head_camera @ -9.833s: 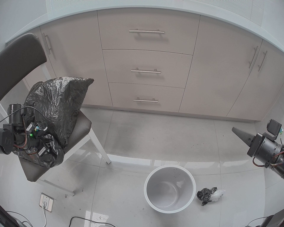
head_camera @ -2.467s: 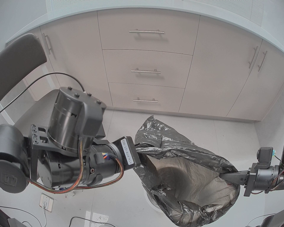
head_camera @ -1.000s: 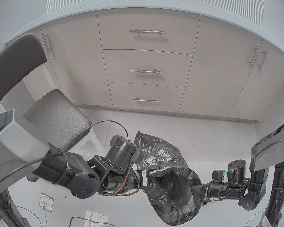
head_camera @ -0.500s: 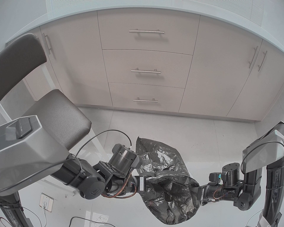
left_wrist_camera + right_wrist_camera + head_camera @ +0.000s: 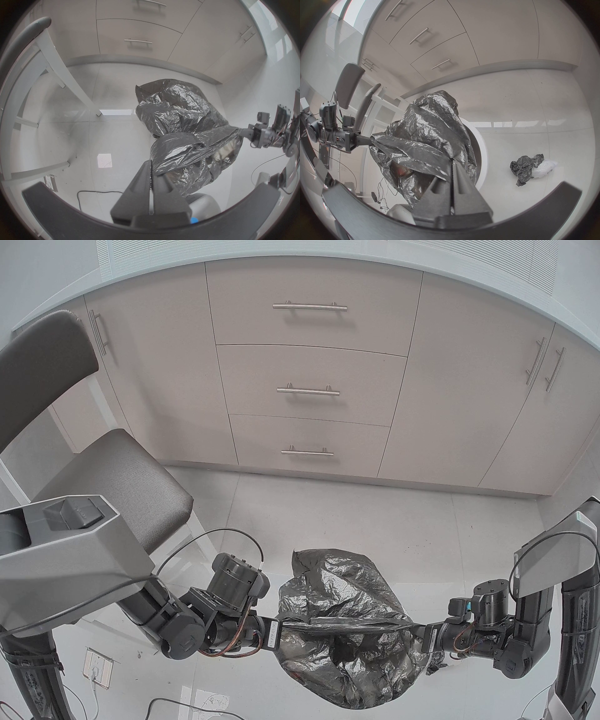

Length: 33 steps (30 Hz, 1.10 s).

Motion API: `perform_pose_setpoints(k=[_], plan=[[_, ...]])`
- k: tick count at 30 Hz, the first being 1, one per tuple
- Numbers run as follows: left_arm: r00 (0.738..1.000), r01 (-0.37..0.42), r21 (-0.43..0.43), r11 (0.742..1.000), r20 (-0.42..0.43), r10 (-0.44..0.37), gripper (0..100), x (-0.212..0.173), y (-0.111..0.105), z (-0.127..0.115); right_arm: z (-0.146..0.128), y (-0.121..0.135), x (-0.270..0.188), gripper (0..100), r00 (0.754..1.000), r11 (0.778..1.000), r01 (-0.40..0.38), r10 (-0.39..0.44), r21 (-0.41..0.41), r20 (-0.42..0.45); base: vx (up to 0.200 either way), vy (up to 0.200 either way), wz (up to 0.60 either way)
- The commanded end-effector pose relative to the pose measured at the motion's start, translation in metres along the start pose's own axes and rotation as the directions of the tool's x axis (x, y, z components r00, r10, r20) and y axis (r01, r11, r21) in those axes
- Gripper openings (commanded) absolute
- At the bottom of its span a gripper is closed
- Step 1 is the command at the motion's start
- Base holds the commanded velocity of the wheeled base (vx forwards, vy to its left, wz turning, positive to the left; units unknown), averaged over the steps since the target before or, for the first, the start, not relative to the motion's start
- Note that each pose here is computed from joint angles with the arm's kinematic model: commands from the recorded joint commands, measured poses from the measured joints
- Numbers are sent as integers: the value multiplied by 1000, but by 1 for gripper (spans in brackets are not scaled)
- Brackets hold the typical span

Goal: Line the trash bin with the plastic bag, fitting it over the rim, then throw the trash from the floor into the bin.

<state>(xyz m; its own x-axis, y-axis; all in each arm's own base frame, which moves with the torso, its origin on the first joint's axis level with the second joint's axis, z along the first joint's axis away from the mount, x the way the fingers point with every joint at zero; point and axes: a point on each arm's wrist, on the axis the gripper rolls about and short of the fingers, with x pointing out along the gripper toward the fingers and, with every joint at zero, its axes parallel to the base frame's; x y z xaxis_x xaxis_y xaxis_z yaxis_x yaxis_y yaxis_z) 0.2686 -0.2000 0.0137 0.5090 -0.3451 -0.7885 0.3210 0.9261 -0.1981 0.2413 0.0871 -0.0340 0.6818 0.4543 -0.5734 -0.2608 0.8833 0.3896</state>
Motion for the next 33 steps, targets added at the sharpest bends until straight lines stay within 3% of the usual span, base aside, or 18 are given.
perform_pose_setpoints(k=[1, 16, 33], plan=[[999, -22, 6, 1000, -30, 22, 0, 12, 8, -6, 3, -4, 0, 0, 1000, 1000, 12, -12, 5, 25, 0, 0, 0], [999, 39, 48, 998, 14, -40, 0, 21, -15, -12, -8, -11, 3, 0, 999, 999, 48, -48, 16, -24, 0, 0, 0], [998, 52, 21, 998, 34, -52, 0, 43, -22, -12, -17, -10, 10, 0, 987, 979, 157, -161, -129, -20, 0, 0, 0]])
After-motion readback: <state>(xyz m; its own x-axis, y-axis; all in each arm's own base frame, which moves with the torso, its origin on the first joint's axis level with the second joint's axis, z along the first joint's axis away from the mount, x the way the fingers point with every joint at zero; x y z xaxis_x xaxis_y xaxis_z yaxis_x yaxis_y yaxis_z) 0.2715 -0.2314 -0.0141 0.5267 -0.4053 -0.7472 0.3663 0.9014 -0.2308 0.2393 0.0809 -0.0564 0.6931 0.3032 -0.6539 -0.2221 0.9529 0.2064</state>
